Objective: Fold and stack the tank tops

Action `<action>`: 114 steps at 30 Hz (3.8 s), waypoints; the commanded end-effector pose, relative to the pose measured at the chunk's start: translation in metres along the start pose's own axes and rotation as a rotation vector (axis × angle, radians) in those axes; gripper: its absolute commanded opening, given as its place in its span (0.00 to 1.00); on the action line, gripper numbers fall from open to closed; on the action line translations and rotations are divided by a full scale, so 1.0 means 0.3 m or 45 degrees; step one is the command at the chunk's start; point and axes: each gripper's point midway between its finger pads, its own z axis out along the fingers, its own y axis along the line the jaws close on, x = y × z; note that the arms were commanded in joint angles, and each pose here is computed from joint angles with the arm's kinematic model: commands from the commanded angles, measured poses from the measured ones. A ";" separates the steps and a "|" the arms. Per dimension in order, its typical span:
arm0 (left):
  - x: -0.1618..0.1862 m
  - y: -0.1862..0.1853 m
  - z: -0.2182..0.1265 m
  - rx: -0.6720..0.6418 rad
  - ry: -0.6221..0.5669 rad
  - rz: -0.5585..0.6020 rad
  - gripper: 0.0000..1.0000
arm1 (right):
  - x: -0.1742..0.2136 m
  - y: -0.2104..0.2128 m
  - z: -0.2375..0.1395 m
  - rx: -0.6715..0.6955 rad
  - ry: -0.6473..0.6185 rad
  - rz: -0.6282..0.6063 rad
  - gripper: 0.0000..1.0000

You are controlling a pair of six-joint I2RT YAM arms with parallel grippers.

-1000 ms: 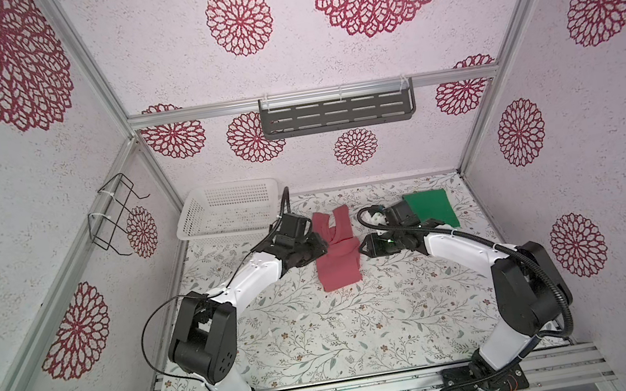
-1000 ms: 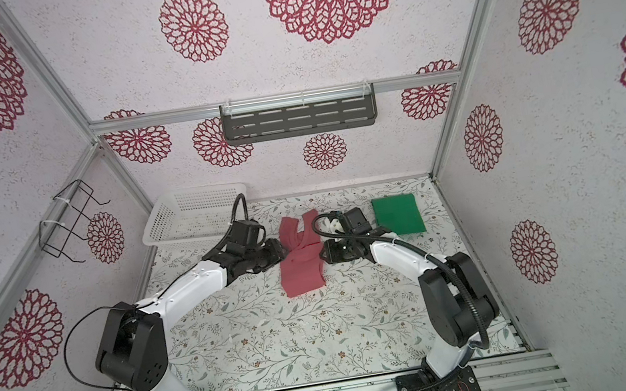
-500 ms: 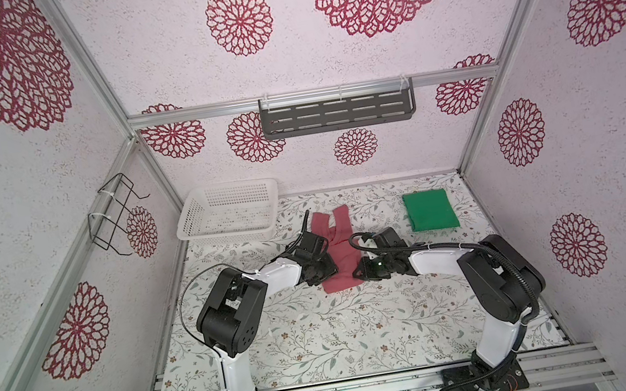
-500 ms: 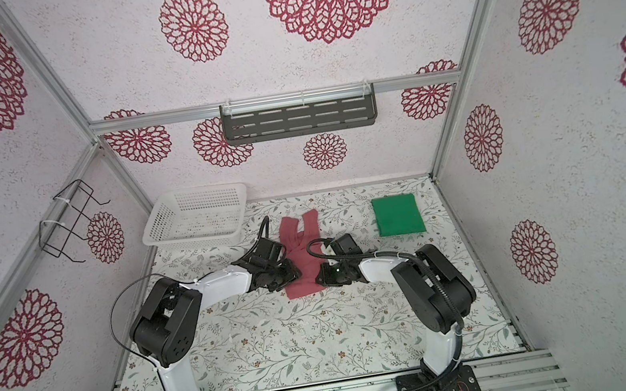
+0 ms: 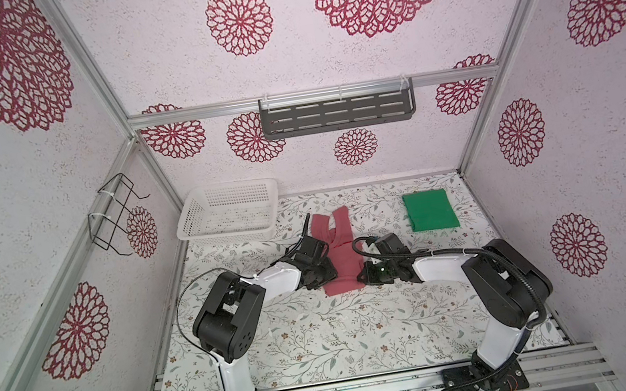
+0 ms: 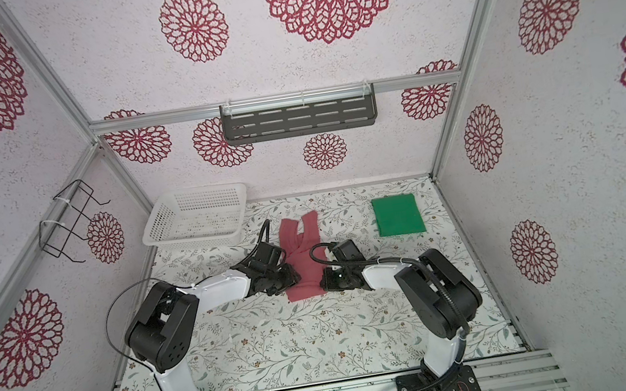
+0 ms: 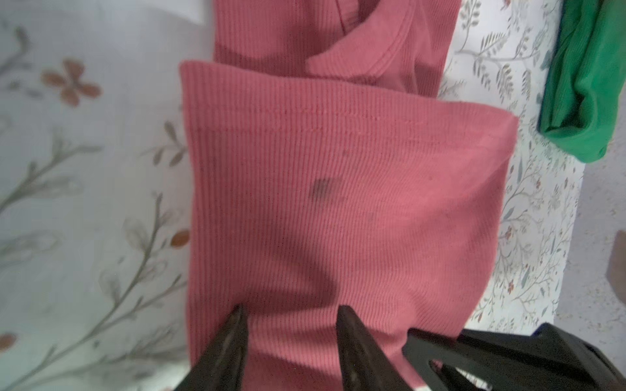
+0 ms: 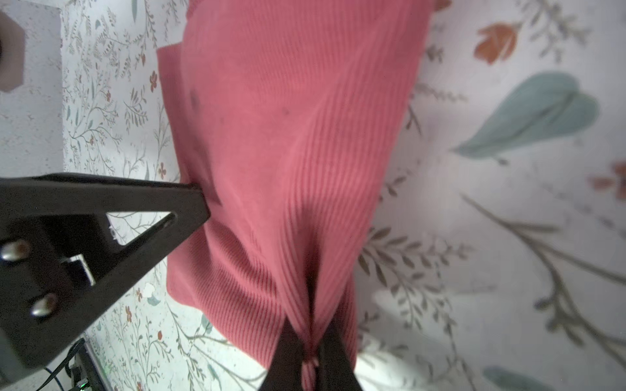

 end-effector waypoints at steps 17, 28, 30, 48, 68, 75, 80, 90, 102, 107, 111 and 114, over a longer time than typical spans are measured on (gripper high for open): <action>0.125 -0.060 -0.363 0.013 -0.105 0.029 0.54 | 0.020 0.102 -0.268 0.106 -0.089 -0.046 0.27; 0.259 -0.002 -0.112 -0.035 0.043 -0.041 0.49 | 0.120 0.054 -0.087 -0.003 0.013 0.035 0.17; 0.263 0.047 -0.110 -0.091 0.052 -0.040 0.49 | 0.115 0.018 -0.088 0.036 0.011 0.043 0.17; 0.336 0.094 -0.216 0.079 0.004 -0.350 0.67 | 0.157 0.051 -0.188 -0.123 -0.015 0.144 0.50; 0.444 0.201 -0.063 0.045 0.049 -0.538 0.47 | 0.242 0.016 -0.040 -0.147 0.039 0.231 0.42; 0.440 0.215 -0.058 0.012 0.037 -0.533 0.25 | 0.244 -0.004 -0.033 -0.117 0.030 0.231 0.25; 0.411 0.206 -0.089 -0.021 0.010 -0.487 0.05 | 0.221 0.015 -0.047 -0.122 0.014 0.213 0.07; 0.418 0.129 -0.196 -0.026 0.015 -0.339 0.00 | 0.249 0.095 -0.144 -0.075 0.019 0.120 0.00; 0.367 -0.003 -0.518 -0.021 -0.140 -0.112 0.00 | 0.270 0.266 -0.387 -0.077 -0.076 0.003 0.00; 0.281 -0.029 -0.580 -0.031 -0.211 -0.024 0.00 | 0.205 0.285 -0.433 -0.042 -0.129 -0.054 0.00; 0.203 -0.044 -0.565 -0.008 -0.217 0.002 0.00 | 0.135 0.282 -0.436 -0.035 -0.151 -0.058 0.00; 0.142 -0.045 -0.549 -0.018 -0.216 0.026 0.00 | 0.077 0.258 -0.431 -0.032 -0.162 -0.025 0.00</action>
